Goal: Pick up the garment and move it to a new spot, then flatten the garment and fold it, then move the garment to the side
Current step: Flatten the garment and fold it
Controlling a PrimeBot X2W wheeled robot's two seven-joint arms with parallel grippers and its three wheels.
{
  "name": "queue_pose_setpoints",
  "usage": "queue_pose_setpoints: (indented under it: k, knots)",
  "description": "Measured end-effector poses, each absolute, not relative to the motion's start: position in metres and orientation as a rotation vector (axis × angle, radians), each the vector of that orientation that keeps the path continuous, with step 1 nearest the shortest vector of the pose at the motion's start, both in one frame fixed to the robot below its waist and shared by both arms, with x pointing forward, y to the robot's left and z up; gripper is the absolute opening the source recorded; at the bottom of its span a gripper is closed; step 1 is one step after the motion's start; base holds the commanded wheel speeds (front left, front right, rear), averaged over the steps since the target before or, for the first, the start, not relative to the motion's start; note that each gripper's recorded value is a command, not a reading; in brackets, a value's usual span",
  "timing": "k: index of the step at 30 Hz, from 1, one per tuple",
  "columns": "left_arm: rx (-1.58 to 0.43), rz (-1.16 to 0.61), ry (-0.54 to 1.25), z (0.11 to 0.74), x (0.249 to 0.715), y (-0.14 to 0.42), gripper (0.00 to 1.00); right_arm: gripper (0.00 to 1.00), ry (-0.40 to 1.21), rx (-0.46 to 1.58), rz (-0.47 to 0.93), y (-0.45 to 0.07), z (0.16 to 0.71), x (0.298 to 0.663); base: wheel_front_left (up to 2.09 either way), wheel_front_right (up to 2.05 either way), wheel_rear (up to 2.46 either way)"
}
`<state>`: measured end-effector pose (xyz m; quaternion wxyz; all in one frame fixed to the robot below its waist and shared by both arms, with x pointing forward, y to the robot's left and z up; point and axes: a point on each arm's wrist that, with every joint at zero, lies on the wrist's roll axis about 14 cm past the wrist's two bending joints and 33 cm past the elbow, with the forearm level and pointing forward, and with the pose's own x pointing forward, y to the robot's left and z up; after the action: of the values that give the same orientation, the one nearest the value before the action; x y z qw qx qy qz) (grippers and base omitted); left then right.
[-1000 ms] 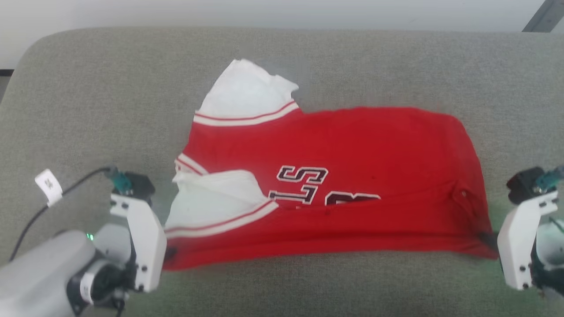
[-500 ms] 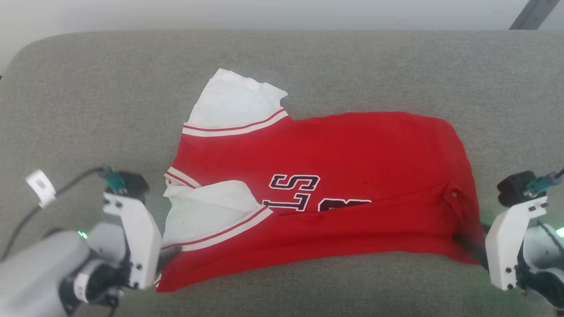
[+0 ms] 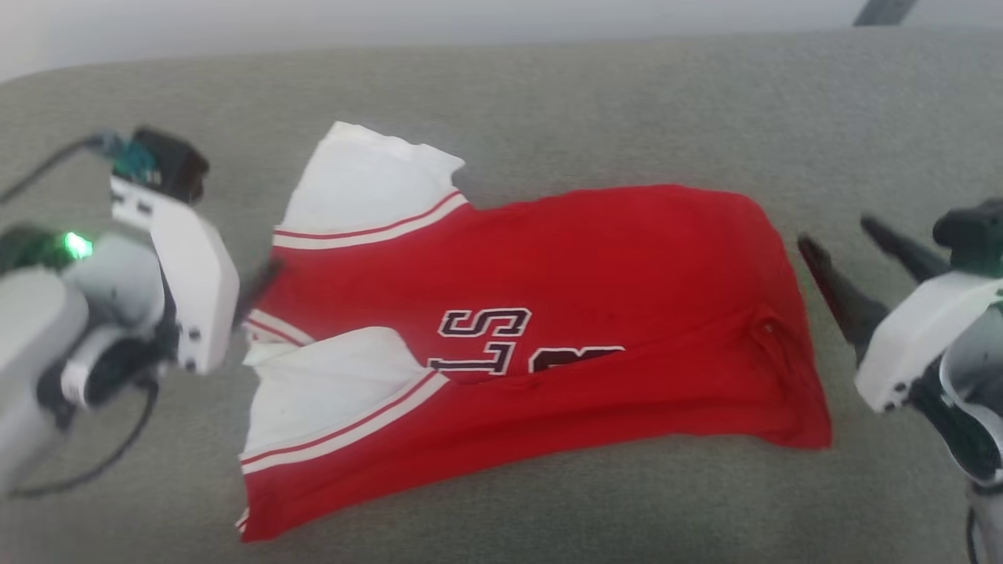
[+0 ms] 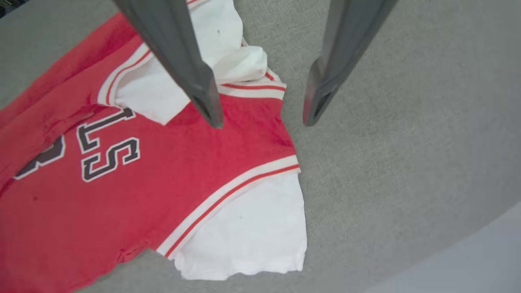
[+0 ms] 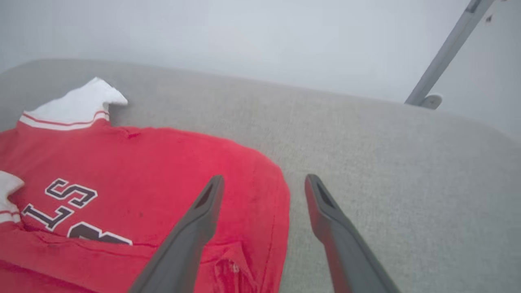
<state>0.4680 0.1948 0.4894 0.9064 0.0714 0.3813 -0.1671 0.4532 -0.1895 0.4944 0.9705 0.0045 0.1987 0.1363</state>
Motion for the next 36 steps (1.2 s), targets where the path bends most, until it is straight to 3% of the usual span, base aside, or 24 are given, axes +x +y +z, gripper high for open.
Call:
queue_pose_setpoints:
  k: [10,20,31,32,33,34,36]
  knots:
    - [0.181,-0.406,0.665,0.492,0.566,0.167,1.00,1.00,-0.021,0.029,0.137,-0.211,0.546,0.480,0.00,0.00,0.00]
    - [0.170,-0.394,0.754,0.439,0.624,0.161,1.00,1.00,0.010,0.039,0.049,-0.233,0.510,0.483,0.00,0.00,0.00]
    - [0.069,-0.337,1.008,0.377,0.625,0.161,1.00,1.00,0.118,0.032,0.027,-0.243,0.475,0.482,0.00,0.00,0.00]
    - [0.062,-0.330,1.030,0.375,0.623,0.161,0.59,1.00,0.135,0.042,0.031,-0.242,0.472,0.482,0.00,0.00,0.00]
    - [0.049,-0.330,1.047,0.374,0.622,0.160,0.08,1.00,0.158,0.044,0.039,-0.240,0.468,0.482,0.00,0.00,0.00]
    - [0.031,-0.324,1.063,0.372,0.621,0.159,0.00,1.00,0.177,0.044,0.045,-0.239,0.464,0.483,0.00,0.00,0.00]
    - [0.034,-0.322,1.088,0.370,0.619,0.159,0.00,1.00,0.215,0.056,0.061,-0.235,0.459,0.486,0.00,0.00,0.00]
